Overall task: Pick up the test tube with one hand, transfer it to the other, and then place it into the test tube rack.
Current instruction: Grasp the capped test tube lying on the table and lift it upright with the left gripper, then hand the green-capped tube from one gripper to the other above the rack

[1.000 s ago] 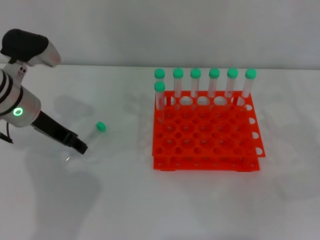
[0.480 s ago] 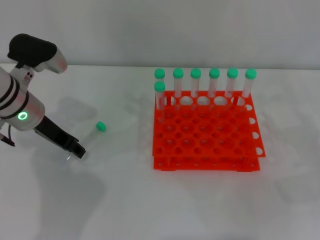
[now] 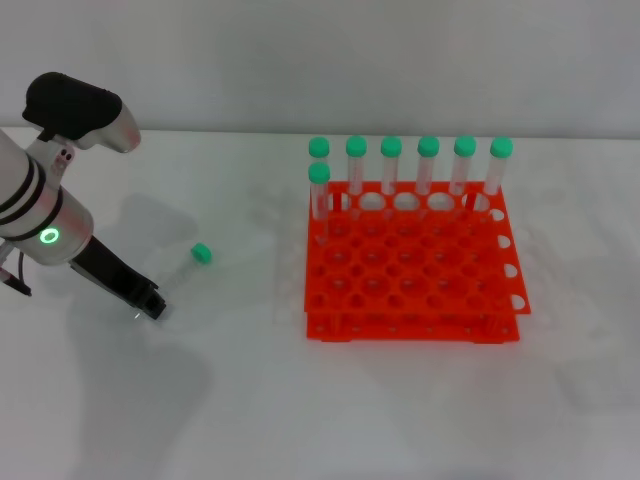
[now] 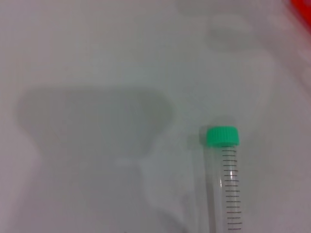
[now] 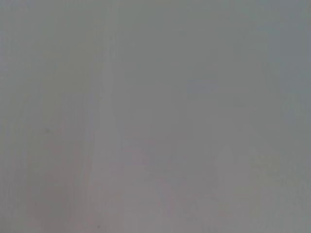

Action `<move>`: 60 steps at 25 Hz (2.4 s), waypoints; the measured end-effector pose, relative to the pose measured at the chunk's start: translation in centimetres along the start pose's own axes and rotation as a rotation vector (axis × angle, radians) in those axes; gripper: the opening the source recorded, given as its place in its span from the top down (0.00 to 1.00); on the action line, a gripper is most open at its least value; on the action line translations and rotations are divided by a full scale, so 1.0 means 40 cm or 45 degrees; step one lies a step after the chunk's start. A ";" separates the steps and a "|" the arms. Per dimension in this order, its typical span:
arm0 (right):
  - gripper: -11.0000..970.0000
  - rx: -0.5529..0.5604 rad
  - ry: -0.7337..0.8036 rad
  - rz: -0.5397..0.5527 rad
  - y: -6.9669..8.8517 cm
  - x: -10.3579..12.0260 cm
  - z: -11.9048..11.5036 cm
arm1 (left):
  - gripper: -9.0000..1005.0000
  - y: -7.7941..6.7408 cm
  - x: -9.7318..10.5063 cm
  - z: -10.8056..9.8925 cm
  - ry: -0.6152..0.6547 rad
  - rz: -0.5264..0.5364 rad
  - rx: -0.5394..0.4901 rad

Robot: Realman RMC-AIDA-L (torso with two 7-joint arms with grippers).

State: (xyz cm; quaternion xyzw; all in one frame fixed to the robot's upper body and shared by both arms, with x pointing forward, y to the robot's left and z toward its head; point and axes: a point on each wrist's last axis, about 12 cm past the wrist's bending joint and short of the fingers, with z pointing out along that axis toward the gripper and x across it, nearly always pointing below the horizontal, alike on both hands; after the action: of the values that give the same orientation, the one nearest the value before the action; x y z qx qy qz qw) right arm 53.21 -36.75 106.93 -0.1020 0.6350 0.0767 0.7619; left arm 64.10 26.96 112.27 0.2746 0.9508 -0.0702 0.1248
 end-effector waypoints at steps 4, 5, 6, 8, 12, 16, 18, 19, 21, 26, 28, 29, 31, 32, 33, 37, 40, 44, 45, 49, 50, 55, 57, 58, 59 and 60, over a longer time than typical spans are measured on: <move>0.13 -0.003 -0.003 0.000 0.001 -0.001 0.003 | 0.61 0.001 -0.001 -0.001 0.001 0.001 -0.007; 0.13 -0.003 -0.003 -0.001 0.001 -0.001 0.003 | 0.61 0.001 -0.002 -0.001 0.001 0.000 -0.009; 0.13 -0.004 -0.004 -0.001 0.001 -0.002 0.005 | 0.65 0.003 -0.003 -0.003 0.000 -0.005 -0.015; 0.13 -0.005 -0.006 -0.001 0.001 -0.003 0.007 | 0.72 0.006 -0.007 -0.006 -0.008 -0.019 -0.030; 0.13 -0.009 -0.008 -0.001 0.002 -0.003 0.009 | 0.81 0.017 -0.016 -0.010 -0.035 -0.044 -0.064; 0.13 -0.011 -0.011 -0.001 0.003 -0.005 0.010 | 0.81 0.013 -0.030 -0.017 -0.066 -0.044 -0.065; 0.13 -0.014 -0.018 0.004 0.001 -0.007 0.009 | 0.81 0.014 -0.040 -0.029 -0.106 -0.051 -0.059; 0.13 -0.015 -0.019 0.008 0.000 -0.008 0.008 | 0.81 0.015 -0.045 -0.035 -0.134 -0.053 -0.050; 0.13 -0.021 -0.024 0.019 -0.002 -0.010 0.004 | 0.81 0.016 -0.053 -0.055 -0.221 -0.043 -0.004; 0.13 -0.020 -0.036 0.048 -0.006 -0.012 -0.012 | 0.81 0.015 -0.036 -0.103 -0.496 0.055 0.180; 0.13 -0.018 -0.037 0.050 -0.008 -0.012 -0.019 | 0.81 0.009 -0.022 -0.117 -0.596 0.121 0.264; 0.13 -0.015 -0.035 0.050 -0.009 -0.011 -0.023 | 0.81 0.002 -0.017 -0.124 -0.636 0.168 0.310; 0.13 -0.011 -0.032 0.051 -0.010 -0.010 -0.027 | 0.81 -0.014 -0.008 -0.137 -0.696 0.244 0.389; 0.13 -0.009 -0.030 0.054 -0.011 -0.009 -0.029 | 0.81 -0.021 -0.004 -0.142 -0.719 0.273 0.419; 0.13 -0.008 -0.029 0.059 -0.012 -0.009 -0.031 | 0.81 -0.032 0.002 -0.150 -0.751 0.320 0.462; 0.13 -0.013 -0.023 0.106 -0.011 -0.007 -0.036 | 0.81 -0.076 0.015 -0.174 -0.826 0.505 0.631; 0.13 -0.064 -0.008 0.157 0.000 -0.005 -0.034 | 0.81 -0.096 0.017 -0.188 -0.857 0.586 0.713; 0.13 -0.222 0.031 0.197 0.030 -0.007 -0.021 | 0.81 -0.112 0.006 -0.197 -0.825 0.633 0.761; 0.13 -0.280 0.049 0.215 0.042 -0.007 -0.017 | 0.81 -0.118 -0.002 -0.199 -0.795 0.652 0.767; 0.13 -0.469 0.109 0.301 0.077 -0.014 -0.001 | 0.81 -0.147 -0.026 -0.194 -0.690 0.727 0.809; 0.13 -0.512 0.120 0.333 0.086 -0.017 0.002 | 0.81 -0.150 -0.029 -0.194 -0.680 0.739 0.814; 0.13 -0.669 0.168 0.476 0.118 -0.030 0.017 | 0.81 -0.170 -0.058 -0.197 -0.650 0.807 0.815; 0.13 -0.720 0.194 0.512 0.134 -0.030 0.025 | 0.81 -0.174 -0.069 -0.197 -0.645 0.823 0.804; 0.13 -0.739 0.206 0.525 0.141 -0.029 0.029 | 0.81 -0.179 -0.076 -0.194 -0.639 0.833 0.802; 0.13 -0.761 0.218 0.537 0.150 -0.028 0.033 | 0.81 -0.182 -0.082 -0.190 -0.633 0.840 0.799; 0.13 -0.779 0.226 0.549 0.157 -0.028 0.036 | 0.81 -0.184 -0.085 -0.186 -0.628 0.844 0.795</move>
State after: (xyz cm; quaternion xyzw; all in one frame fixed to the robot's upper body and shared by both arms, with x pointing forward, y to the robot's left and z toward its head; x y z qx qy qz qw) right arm 52.83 -30.29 107.91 -0.1947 0.6531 0.4120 0.6048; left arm 61.43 20.55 120.84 0.5606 0.6888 -0.3699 0.2728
